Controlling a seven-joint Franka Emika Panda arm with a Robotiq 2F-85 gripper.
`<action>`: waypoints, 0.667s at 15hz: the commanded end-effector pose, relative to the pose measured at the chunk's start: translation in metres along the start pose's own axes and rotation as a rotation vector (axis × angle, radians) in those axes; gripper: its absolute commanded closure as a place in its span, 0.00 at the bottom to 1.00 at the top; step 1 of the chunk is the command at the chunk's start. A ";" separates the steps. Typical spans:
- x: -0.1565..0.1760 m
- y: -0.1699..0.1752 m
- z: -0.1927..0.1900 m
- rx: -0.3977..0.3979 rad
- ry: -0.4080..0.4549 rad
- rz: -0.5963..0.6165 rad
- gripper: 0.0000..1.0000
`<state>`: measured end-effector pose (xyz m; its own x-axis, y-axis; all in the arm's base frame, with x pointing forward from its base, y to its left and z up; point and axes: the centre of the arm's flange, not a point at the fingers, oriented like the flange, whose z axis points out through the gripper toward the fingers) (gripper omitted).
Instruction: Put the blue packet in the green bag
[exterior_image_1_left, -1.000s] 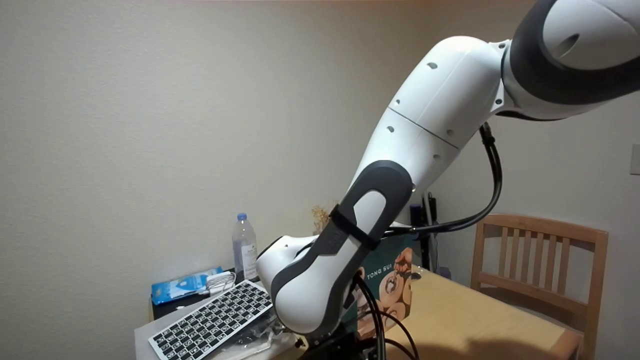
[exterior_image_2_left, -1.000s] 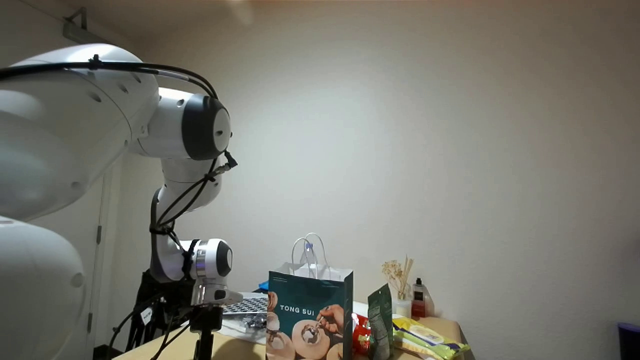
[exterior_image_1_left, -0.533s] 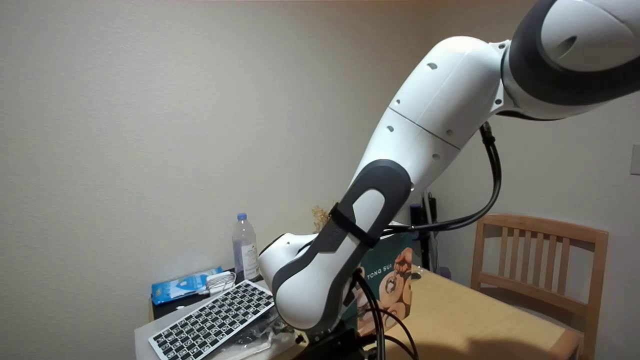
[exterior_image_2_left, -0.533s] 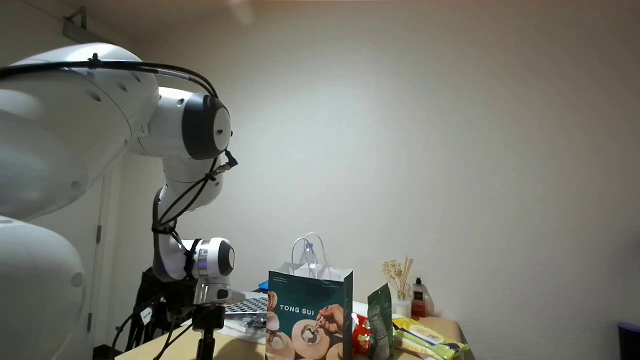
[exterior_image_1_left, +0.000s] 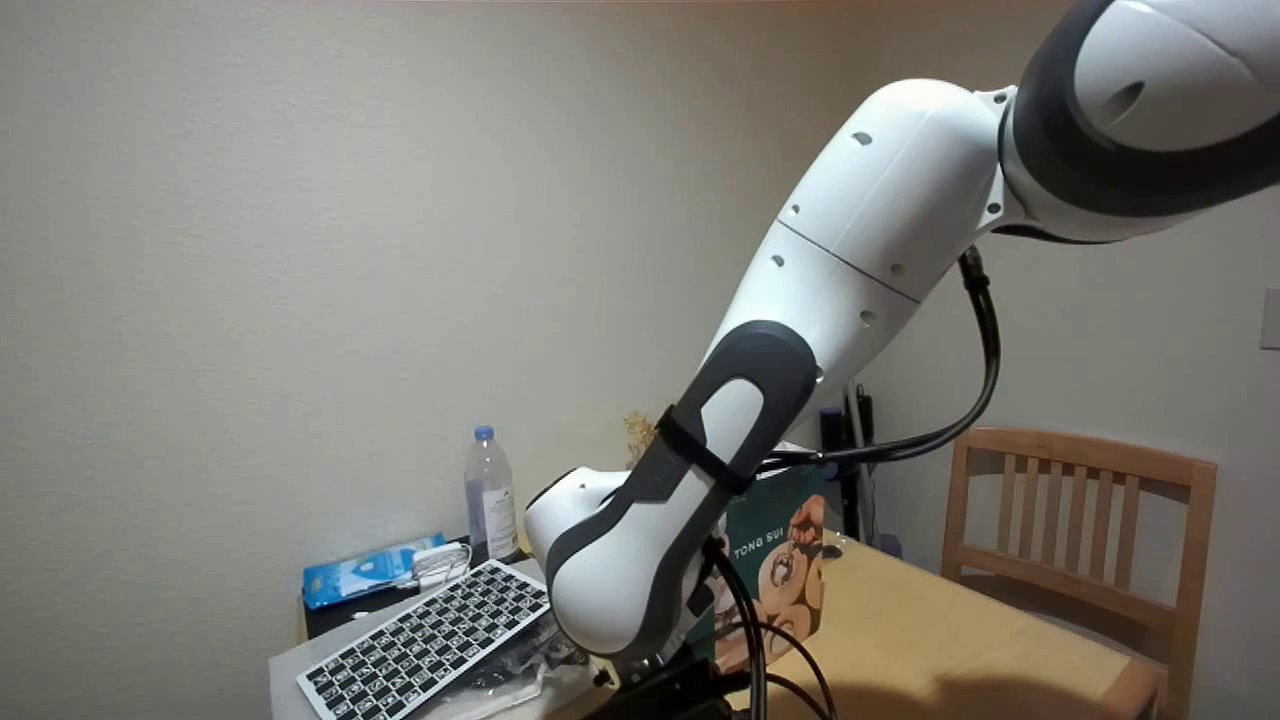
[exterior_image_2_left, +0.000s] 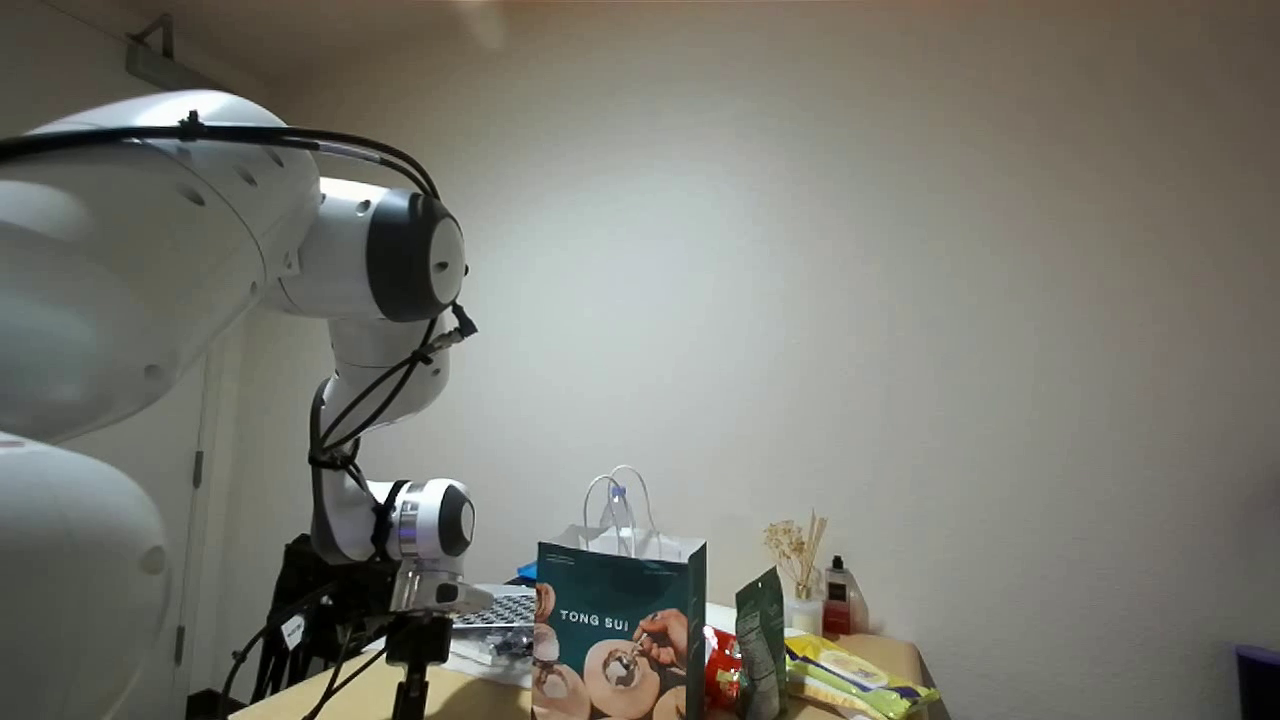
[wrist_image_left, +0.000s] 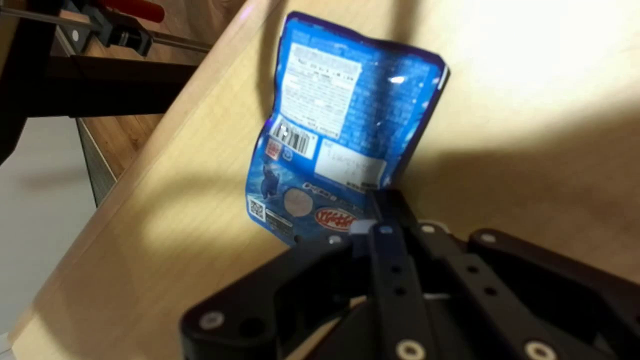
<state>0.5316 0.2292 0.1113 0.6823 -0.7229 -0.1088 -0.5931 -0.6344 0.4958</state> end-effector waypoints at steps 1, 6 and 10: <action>0.006 0.005 0.002 0.035 -0.059 -0.013 1.00; -0.018 0.027 -0.065 0.049 0.097 0.087 1.00; -0.055 0.051 -0.150 0.132 0.279 0.210 1.00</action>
<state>0.5457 0.2621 0.2046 0.6655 -0.7402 0.0961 -0.7036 -0.5792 0.4116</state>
